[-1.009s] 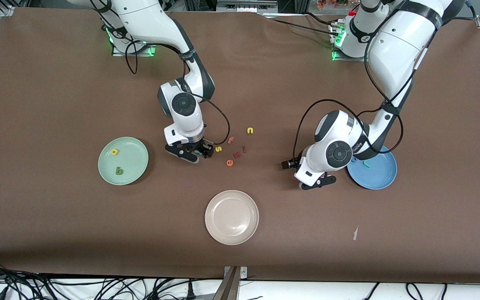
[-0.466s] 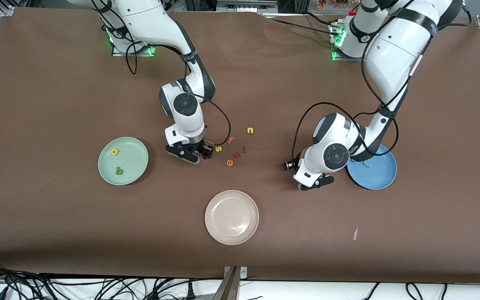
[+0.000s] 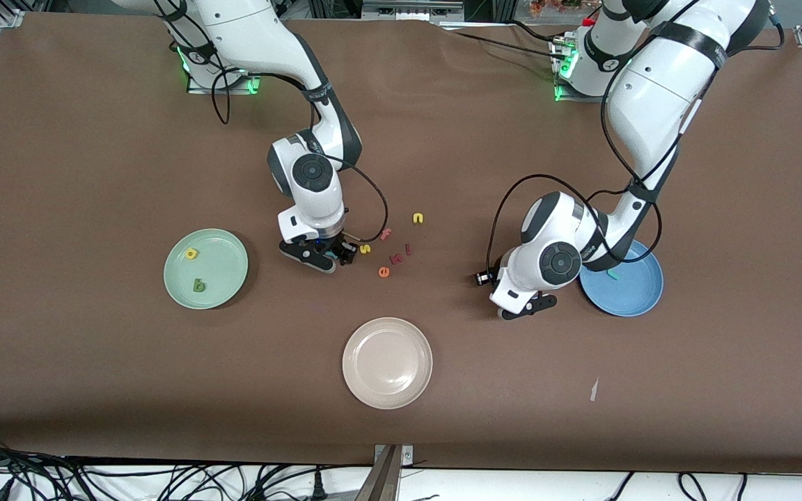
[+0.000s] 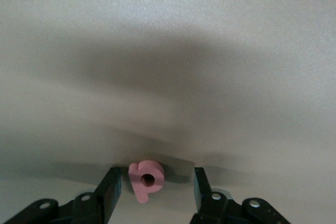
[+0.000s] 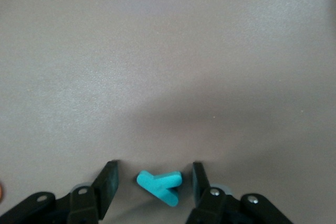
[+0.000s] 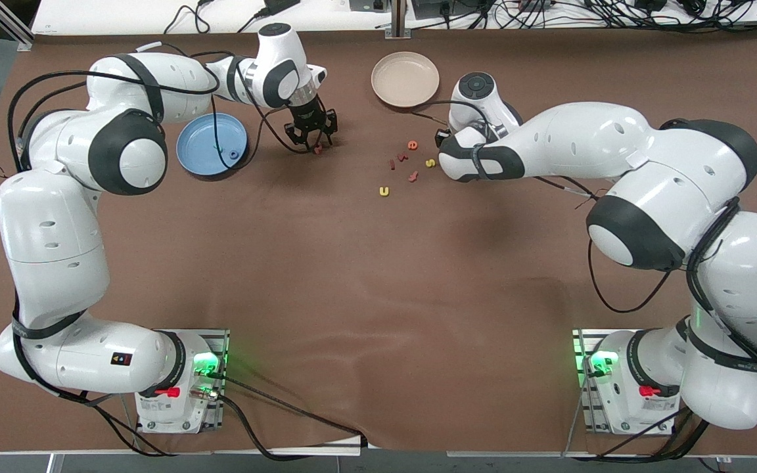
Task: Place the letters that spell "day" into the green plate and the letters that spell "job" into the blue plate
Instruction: 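Drop the y on the green plate while the left gripper drops the p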
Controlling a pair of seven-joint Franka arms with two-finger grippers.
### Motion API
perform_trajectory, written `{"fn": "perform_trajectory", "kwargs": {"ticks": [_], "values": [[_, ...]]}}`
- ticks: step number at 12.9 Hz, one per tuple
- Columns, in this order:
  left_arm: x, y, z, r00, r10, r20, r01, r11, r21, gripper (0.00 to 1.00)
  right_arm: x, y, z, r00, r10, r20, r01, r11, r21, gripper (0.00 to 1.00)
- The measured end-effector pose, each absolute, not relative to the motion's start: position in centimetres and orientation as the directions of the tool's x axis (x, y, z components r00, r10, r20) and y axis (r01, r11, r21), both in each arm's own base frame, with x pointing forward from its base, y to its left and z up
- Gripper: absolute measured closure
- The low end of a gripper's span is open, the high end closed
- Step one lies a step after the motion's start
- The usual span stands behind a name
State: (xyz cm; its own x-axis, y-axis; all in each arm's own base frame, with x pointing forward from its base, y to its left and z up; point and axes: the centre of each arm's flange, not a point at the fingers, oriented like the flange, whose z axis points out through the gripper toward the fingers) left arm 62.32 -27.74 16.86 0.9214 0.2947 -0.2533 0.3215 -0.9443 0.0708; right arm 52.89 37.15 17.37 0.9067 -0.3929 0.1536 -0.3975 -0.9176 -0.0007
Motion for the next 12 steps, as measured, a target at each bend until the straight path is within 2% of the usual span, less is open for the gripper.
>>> {"fn": "perform_trajectory", "kwargs": {"ticks": [1,2,3,5,6,7,8,12], "values": [[62.38,-27.64,16.92,0.921,0.296,-0.252,0.322,-0.944,0.070,0.48,52.85,37.21,17.37,0.907,-0.392,0.154,-0.397,-0.918,-0.001,0.36],[62.39,-27.61,16.94,0.922,0.296,-0.251,0.322,-0.944,0.070,0.52,52.86,37.26,17.40,0.907,-0.392,0.154,-0.396,-0.918,-0.001,0.39],[62.39,-27.61,16.94,0.923,0.294,-0.249,0.319,-0.945,0.068,0.52,52.86,37.26,17.41,0.907,-0.392,0.154,-0.396,-0.918,-0.002,0.39],[62.42,-27.55,17.02,0.930,0.283,-0.236,0.304,-0.951,0.056,0.68,52.87,37.36,17.50,0.907,-0.391,0.156,-0.395,-0.919,-0.003,0.43],[62.40,-27.59,17.05,0.930,0.281,-0.235,0.302,-0.952,0.056,0.68,52.88,37.41,17.56,0.907,-0.390,0.156,-0.395,-0.919,-0.004,0.49],[62.45,-27.66,17.24,0.932,0.279,-0.231,0.300,-0.952,0.058,0.72,52.88,37.42,17.59,0.907,-0.390,0.156,-0.394,-0.919,-0.005,0.50],[62.45,-27.65,17.19,0.932,0.279,-0.230,0.300,-0.952,0.058,0.72,52.89,37.42,17.64,0.907,-0.390,0.157,-0.395,-0.919,-0.005,0.56],[62.71,-27.00,17.33,0.931,0.278,-0.235,0.296,-0.954,0.045,0.72,52.88,37.47,17.72,0.907,-0.389,0.158,-0.394,-0.919,-0.005,0.65]]}}
